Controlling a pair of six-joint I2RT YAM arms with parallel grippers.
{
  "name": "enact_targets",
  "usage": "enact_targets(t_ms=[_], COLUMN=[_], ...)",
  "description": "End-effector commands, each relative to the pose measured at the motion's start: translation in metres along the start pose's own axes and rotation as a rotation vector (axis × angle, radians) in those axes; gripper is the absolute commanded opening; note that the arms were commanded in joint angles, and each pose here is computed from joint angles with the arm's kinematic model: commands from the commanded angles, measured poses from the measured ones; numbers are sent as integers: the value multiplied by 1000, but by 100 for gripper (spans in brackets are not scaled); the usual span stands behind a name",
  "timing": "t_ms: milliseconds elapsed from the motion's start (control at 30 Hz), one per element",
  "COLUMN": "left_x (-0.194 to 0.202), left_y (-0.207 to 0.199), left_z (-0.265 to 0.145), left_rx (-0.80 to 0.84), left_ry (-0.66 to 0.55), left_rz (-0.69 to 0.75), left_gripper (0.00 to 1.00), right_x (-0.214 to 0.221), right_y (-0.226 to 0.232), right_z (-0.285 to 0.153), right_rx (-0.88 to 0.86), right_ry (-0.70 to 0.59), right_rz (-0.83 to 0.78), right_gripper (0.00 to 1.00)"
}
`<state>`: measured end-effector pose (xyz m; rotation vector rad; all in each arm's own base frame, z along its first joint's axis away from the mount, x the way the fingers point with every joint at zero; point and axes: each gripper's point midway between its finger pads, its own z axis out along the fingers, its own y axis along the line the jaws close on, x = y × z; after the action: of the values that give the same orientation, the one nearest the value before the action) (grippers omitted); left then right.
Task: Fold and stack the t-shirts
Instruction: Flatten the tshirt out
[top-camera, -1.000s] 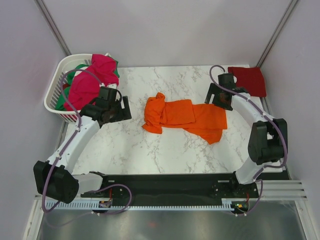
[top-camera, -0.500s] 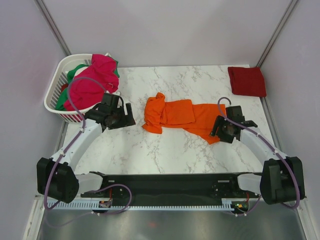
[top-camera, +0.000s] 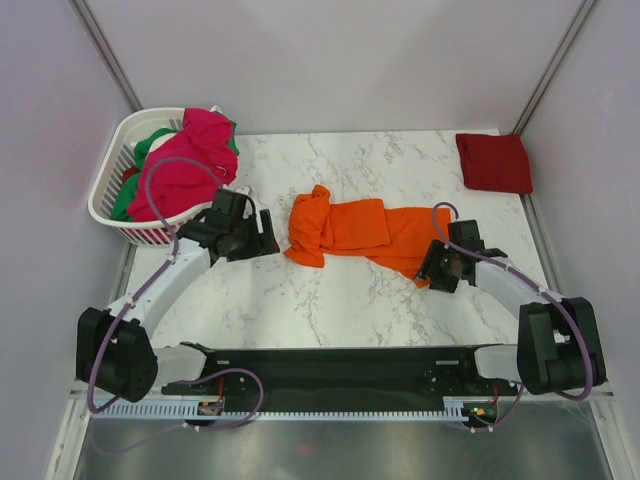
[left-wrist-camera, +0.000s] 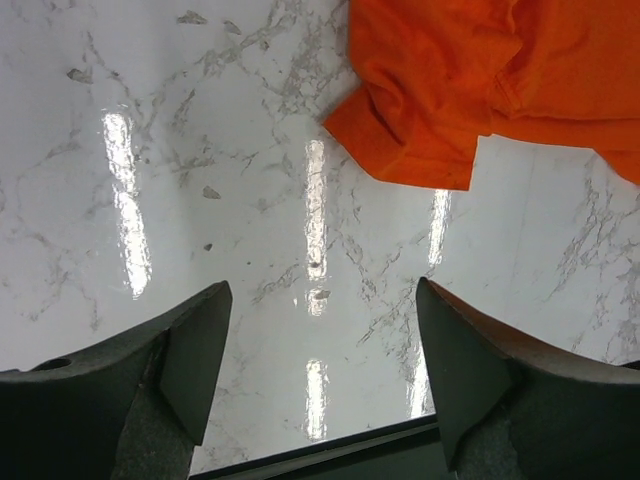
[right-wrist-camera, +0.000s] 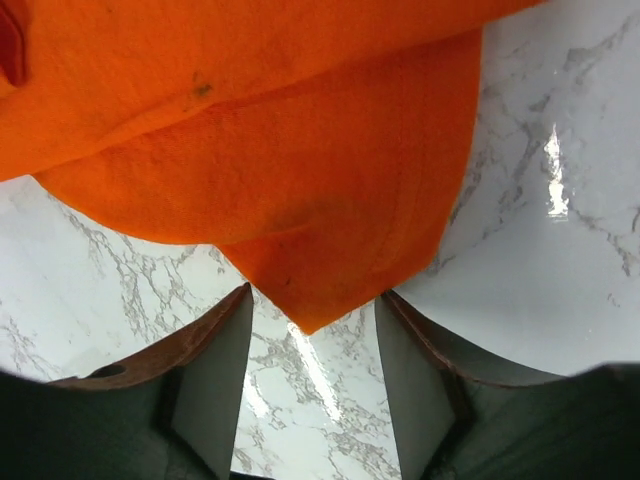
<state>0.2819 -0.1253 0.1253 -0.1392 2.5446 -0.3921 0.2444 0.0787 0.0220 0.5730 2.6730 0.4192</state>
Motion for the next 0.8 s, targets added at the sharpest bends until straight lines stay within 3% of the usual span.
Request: enact_targets(t_ms=[0,133,267,500,767], left_x=[2,6,7,42,56], left_y=[-35,-67,-88,-123,-135], left_z=[11,28,63,113,146], left_rx=[67,16,-61,-120,-137], left_ry=[0,-6,13,82,125], left_rz=[14,131,206,366,400], left_gripper=[81,80,78,74,74], right_x=[-4,-5,-4,-1,1], right_y=[5,3,3,1,3], right_z=[10,14,15,17,21], right_rx=[-36,-45,-59,-66,-82], right_ry=[-16,-10,-1,4,23], right_rz=[-5,-17,-41,-49,-61], right_gripper=[54,31,0,0,0])
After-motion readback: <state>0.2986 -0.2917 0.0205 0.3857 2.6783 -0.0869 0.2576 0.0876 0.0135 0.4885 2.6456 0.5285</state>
